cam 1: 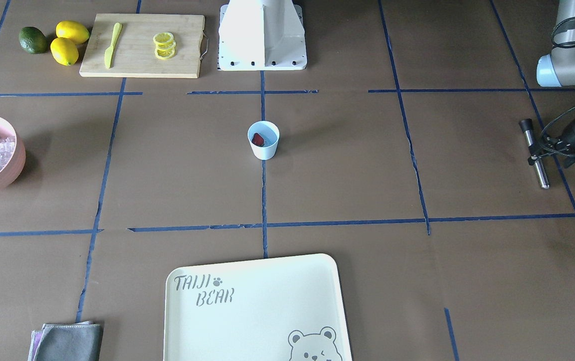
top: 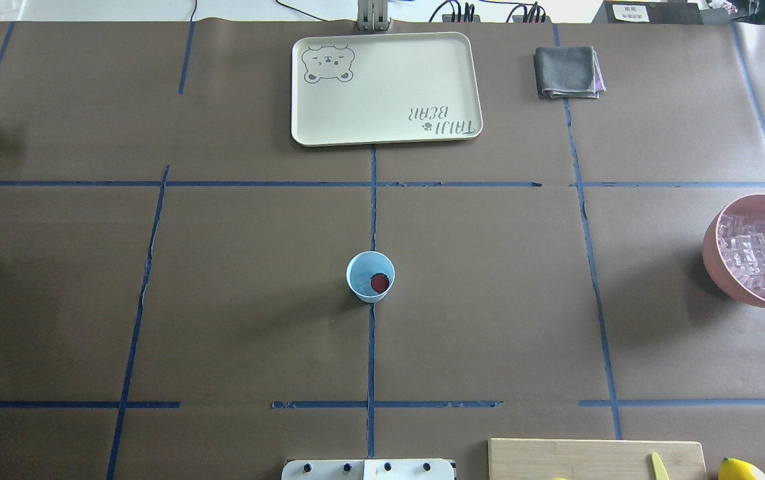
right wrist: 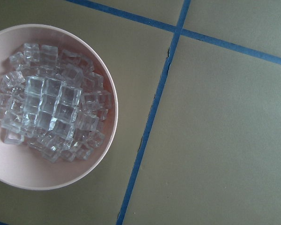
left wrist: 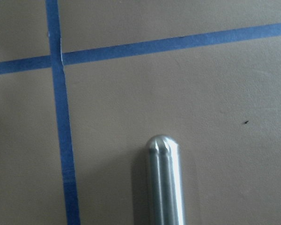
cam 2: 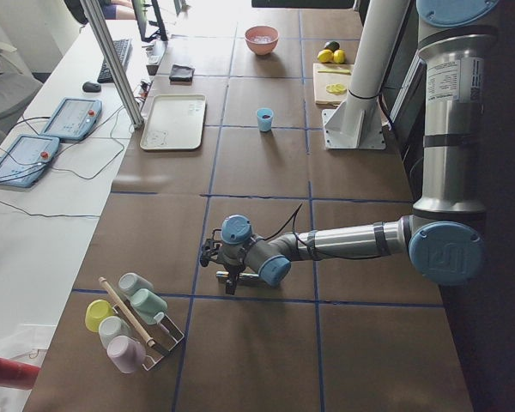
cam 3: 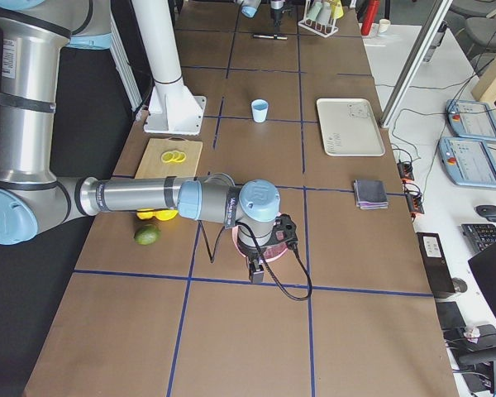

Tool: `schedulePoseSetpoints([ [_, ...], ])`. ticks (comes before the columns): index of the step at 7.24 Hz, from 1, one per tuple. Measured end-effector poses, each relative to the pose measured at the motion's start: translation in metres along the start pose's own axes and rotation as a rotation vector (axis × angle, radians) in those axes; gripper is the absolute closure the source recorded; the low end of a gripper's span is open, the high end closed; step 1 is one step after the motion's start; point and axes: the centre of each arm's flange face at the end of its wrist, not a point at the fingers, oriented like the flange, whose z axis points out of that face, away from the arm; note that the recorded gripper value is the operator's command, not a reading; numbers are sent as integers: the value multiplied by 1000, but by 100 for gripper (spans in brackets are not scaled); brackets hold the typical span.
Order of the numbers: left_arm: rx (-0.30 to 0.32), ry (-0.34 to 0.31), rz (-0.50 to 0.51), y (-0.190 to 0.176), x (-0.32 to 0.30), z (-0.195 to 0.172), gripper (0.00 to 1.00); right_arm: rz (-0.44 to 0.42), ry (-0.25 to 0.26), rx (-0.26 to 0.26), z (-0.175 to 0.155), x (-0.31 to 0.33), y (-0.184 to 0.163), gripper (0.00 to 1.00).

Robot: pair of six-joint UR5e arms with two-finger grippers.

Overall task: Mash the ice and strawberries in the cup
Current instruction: 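Grasp the metal pestle lying near the rack with the left gripper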

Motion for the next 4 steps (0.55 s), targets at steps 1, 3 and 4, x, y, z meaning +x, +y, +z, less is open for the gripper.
schedulePoseSetpoints([
  [1, -1, 1, 3, -2, 2, 1, 65, 1, 0, -1, 1, 0, 1, 0],
  [3, -1, 3, 8, -6, 5, 2, 94, 2, -1, -2, 1, 0, 2, 0],
  [4, -1, 3, 9, -6, 5, 2, 100, 2, 0, -2, 1, 0, 2, 0],
])
